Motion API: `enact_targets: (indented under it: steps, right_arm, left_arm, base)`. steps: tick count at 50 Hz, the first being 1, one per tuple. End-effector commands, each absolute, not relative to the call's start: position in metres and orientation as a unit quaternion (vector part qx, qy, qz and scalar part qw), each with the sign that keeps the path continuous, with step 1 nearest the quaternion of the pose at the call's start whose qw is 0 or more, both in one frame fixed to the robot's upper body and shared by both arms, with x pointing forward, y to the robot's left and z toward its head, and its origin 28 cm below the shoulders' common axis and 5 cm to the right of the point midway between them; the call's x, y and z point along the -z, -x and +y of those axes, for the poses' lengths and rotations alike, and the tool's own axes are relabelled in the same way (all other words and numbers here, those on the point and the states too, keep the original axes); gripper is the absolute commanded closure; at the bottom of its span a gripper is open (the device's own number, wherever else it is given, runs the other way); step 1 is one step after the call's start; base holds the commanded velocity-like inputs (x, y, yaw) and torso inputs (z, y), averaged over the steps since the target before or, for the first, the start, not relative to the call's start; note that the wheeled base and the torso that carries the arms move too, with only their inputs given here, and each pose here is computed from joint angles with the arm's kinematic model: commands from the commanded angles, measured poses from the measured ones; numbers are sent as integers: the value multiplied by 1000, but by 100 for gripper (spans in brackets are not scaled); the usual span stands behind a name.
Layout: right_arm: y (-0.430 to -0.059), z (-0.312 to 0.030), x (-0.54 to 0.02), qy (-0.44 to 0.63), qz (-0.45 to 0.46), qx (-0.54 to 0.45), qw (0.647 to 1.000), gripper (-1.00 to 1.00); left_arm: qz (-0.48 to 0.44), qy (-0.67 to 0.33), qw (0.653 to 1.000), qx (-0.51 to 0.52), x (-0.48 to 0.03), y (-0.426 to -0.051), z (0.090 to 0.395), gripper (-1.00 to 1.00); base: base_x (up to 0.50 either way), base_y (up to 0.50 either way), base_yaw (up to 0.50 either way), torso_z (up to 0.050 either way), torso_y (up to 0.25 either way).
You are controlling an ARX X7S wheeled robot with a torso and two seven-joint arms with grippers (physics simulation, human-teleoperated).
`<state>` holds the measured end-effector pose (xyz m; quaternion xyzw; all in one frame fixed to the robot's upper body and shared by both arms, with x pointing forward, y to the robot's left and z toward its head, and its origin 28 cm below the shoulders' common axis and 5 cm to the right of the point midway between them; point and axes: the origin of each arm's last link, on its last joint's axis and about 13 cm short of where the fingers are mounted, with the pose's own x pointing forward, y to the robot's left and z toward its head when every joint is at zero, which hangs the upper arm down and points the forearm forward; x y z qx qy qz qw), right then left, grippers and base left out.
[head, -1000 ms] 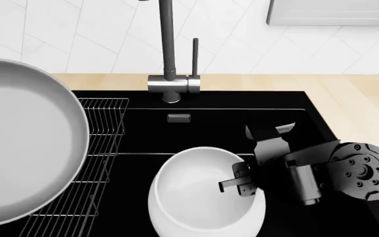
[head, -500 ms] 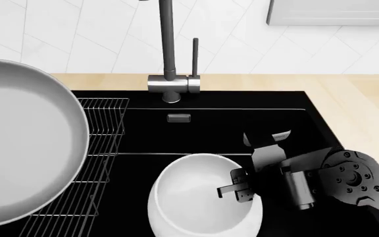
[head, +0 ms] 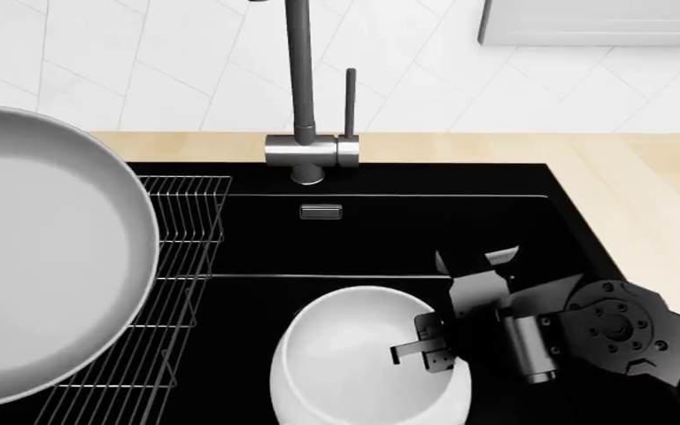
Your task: Stack the bowls in the sink.
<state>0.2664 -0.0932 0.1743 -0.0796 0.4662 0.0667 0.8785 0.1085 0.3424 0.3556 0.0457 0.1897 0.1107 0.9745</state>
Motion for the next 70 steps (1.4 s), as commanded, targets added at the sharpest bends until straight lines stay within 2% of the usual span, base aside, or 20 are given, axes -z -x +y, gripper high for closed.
enact_targets:
  steps: [1,14,15,34,57,70]
  right_arm:
    - [-268,-93,-166,83,471,-67,876,100]
    - [-270,-92,-162,84,475,-70,873,100]
    - [-269,-92,-163,87,475,-70,873,-100]
    - [-262,-94,-200,88,443,-87,888,-100]
    - [-239,-97,-235,143,433,-130,880,-100]
    - [-222,-97,-276,159,393,-134,896,-100]
  left_arm:
    - [163,-41,979,-115,-361,-105,343,100]
    - [163,-41,979,-115,-361,-106,343,100]
    - [163,-41,979,-115,-361,-106,343,100]
    - [163,-39,979,-115,-362,-105,343,100]
    - [161,-40,980,-114,-363,-104,342,100]
    - [161,-42,980,-113,-363,-104,342,100]
  base:
    - [0,0,0,0,0]
    - [1,0,1,0,0]
    - [0,0,0,0,0]
    - [0,0,0,0,0]
    - [0,0,0,0,0]
    - [0,0,0,0,0]
